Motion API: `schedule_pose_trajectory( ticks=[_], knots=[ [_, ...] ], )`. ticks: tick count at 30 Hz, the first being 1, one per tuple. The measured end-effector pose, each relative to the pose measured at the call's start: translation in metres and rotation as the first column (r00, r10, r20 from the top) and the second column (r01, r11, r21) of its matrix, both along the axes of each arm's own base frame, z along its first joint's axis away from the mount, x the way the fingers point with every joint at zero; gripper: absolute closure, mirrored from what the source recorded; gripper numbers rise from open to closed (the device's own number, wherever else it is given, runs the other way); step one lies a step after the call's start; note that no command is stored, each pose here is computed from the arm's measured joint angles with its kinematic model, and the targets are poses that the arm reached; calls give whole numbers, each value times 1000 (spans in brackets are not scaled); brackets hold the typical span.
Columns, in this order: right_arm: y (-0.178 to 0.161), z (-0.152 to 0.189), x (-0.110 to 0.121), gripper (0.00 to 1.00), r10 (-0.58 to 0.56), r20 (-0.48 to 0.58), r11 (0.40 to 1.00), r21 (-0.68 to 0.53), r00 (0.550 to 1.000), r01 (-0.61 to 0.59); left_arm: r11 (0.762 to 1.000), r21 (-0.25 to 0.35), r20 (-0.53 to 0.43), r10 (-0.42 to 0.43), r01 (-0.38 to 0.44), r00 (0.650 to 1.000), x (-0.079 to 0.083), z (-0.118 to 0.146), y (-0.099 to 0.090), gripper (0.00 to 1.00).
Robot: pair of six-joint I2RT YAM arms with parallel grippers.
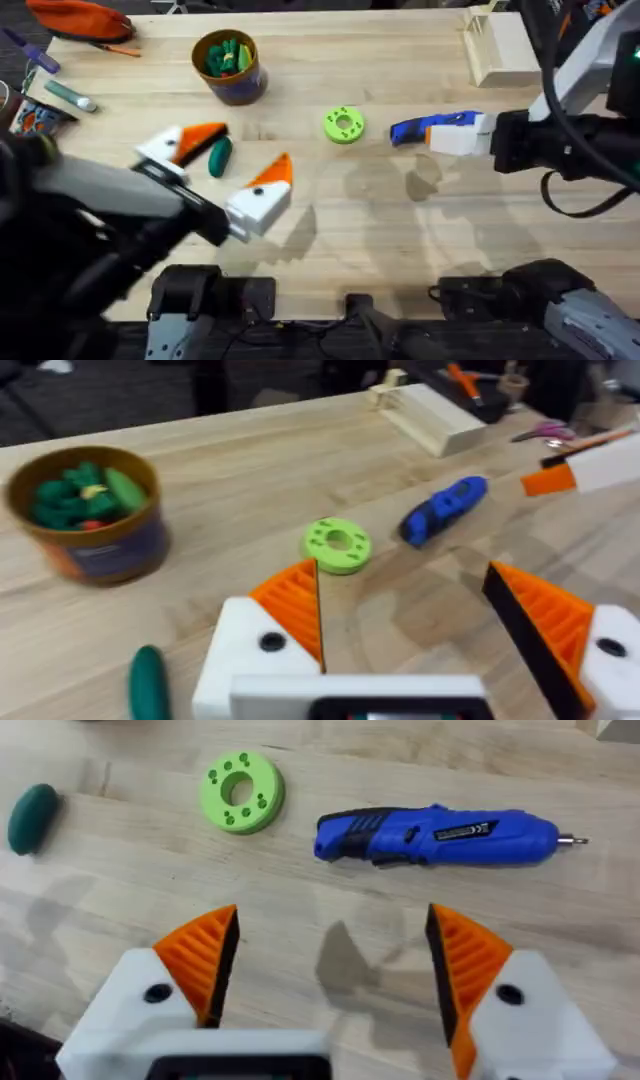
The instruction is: Pick up the gripper from the table and insert it into the empty holder that is missing its gripper. Then pick up a screw, insert it into the mounting hole, and use the screwdriver to tighten it. Finally, clean up the table by picking up the vegetable and placing it into the bucket.
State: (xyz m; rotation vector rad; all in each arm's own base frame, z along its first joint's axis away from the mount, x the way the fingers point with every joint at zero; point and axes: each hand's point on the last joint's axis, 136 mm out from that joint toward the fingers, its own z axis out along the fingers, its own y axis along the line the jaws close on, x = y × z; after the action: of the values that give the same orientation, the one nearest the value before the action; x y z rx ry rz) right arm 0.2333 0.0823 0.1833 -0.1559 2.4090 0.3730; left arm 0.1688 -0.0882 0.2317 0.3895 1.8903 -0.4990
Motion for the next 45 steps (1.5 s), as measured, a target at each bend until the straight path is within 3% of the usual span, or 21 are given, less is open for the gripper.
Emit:
schedule_pose_trajectory(
  ticks=[6,12,15,21,27,33,36,39,45],
  knots=[
    [0,2,2,8,0,10,1000,2,1000,0,990,92,-166,119,-104,979,7,12,21,15],
    [0,9,10,8,-9,54,1000,2,998,9,964,217,-396,234,-157,888,10,7,42,15],
    [-4,8,11,8,-24,58,1000,-15,998,25,950,261,-437,275,-172,856,17,14,50,15],
    [-8,8,12,8,-38,63,999,-32,997,40,925,324,-453,337,-200,825,29,17,63,15],
    [-8,8,12,8,-38,63,999,-32,997,40,863,465,-513,446,-199,734,28,-7,86,16],
    [-8,8,12,8,-38,63,999,-32,997,40,830,554,-634,471,-65,613,61,-55,97,16],
    [-8,8,12,8,-38,63,999,-32,997,40,824,566,-682,488,-30,544,81,-84,106,14],
    [-8,8,12,8,-38,63,999,-32,997,40,826,563,-724,505,-21,469,90,-108,122,12],
    [-8,8,12,8,-38,63,999,-32,997,40,834,551,-776,497,32,389,98,-145,139,16]
  ],
)
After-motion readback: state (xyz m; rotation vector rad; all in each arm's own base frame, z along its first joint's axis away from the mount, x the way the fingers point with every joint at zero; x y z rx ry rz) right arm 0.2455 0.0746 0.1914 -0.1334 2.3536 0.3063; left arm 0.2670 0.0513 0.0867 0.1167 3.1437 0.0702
